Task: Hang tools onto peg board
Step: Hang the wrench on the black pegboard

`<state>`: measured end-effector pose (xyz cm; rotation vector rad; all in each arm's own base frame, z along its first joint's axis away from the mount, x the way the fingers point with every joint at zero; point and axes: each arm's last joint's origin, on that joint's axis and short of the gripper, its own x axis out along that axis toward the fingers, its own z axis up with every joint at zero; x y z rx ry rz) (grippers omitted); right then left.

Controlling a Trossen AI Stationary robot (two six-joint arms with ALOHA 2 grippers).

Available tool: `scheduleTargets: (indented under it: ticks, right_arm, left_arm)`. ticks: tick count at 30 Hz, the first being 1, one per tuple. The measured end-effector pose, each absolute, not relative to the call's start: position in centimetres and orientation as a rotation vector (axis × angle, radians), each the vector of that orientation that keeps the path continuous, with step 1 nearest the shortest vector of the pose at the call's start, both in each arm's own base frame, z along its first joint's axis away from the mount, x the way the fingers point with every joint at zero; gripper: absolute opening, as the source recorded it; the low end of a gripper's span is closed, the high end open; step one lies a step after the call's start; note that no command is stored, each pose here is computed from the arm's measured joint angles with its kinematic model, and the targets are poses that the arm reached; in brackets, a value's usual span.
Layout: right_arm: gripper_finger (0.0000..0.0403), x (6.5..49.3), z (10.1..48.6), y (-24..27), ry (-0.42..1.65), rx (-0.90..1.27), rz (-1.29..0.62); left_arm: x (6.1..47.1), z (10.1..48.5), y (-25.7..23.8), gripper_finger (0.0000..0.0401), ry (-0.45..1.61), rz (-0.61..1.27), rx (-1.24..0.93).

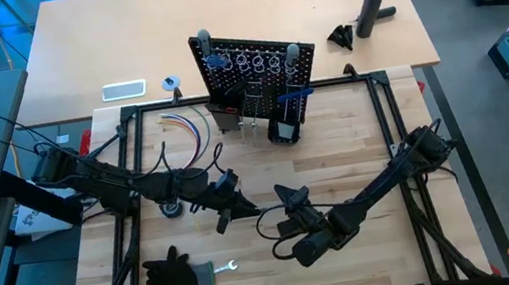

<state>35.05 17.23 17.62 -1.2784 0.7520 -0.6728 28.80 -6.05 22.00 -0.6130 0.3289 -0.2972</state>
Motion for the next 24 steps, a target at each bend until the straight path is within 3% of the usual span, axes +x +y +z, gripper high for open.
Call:
scheduleTargets:
  ticks: [15,24]
  right_arm:
    - [0.0014,34.2,21.3,16.7,0.636,-0.951,-0.514]
    - [0.0014,33.8,22.2,14.9,0.679,-0.702,-0.375]
  left_arm:
    - [28.8,22.6,-6.2,0.0100,0.280,-0.367,-0.554]
    - [28.8,22.5,-6.3,0.0140,0.271,-0.399,-0.439]
